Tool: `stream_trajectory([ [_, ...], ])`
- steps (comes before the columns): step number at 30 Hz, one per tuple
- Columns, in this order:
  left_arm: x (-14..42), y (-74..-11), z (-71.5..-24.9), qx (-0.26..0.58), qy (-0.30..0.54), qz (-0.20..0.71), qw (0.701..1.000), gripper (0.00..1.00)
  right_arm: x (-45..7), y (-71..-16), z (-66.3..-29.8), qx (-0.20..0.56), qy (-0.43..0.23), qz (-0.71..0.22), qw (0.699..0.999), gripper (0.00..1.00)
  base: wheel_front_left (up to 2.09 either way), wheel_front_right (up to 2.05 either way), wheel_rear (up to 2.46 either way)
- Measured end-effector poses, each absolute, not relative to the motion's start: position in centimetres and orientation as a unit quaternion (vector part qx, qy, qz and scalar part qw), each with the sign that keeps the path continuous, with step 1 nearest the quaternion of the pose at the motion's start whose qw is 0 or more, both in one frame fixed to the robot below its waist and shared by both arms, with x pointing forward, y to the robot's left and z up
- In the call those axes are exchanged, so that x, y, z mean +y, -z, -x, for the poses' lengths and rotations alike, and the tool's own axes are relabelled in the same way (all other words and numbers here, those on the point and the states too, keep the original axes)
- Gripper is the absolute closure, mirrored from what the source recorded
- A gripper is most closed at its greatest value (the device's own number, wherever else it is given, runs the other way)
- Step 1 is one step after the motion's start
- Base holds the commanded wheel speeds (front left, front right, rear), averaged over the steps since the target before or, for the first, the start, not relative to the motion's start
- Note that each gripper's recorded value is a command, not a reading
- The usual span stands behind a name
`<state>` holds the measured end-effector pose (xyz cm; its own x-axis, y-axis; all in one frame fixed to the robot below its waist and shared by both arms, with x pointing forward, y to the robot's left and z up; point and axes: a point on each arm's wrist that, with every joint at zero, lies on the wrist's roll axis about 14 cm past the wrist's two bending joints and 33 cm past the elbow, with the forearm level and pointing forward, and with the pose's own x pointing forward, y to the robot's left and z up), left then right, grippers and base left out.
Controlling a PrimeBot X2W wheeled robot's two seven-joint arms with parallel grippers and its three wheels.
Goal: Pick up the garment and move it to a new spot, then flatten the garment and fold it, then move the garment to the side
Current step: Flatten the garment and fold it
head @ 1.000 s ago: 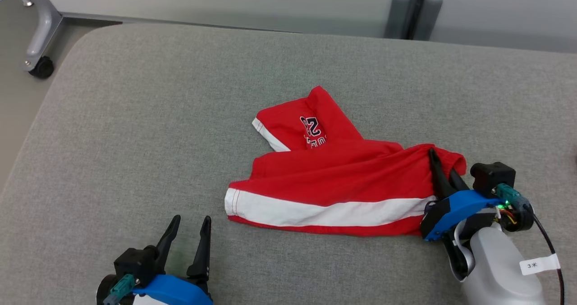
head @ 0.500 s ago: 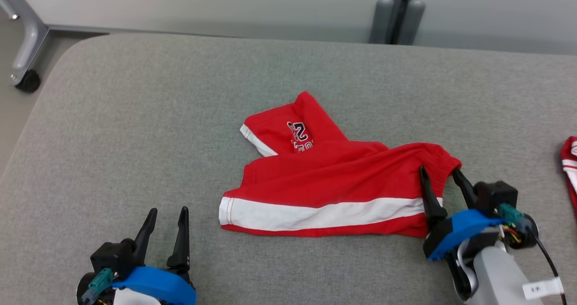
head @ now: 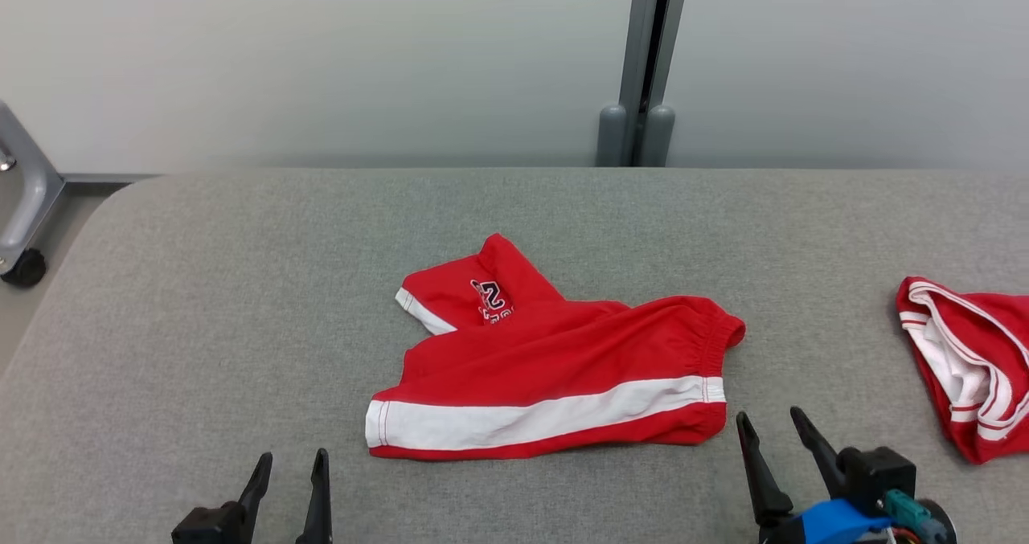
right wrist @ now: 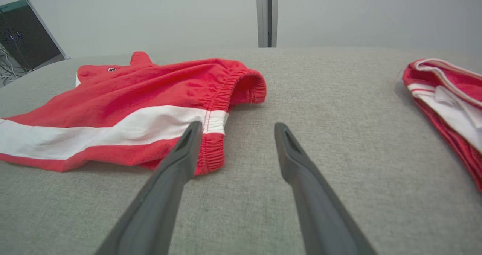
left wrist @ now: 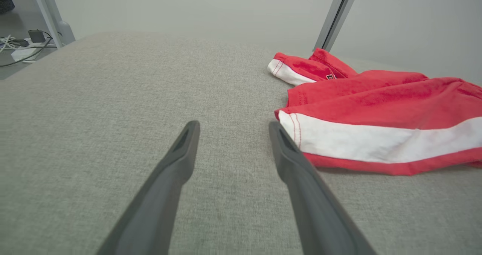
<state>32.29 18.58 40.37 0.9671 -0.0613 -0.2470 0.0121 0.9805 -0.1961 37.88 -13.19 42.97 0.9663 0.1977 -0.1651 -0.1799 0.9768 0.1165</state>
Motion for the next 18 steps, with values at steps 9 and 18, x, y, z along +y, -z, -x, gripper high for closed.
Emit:
stream_trajectory([
  [9, 17.5, -41.0, -31.2, 0.115, 0.032, 0.084, 0.989, 0.00, -14.2, -42.4, -34.0, 0.096, -0.078, -0.066, 0.990, 0.00, 0.00, 0.00, 0.00],
  [18, 16.9, -41.0, -31.1, 0.114, 0.033, 0.091, 0.989, 0.00, -14.4, -42.4, -33.7, 0.095, -0.073, -0.072, 0.990, 0.00, 0.00, 0.00, 0.00],
])
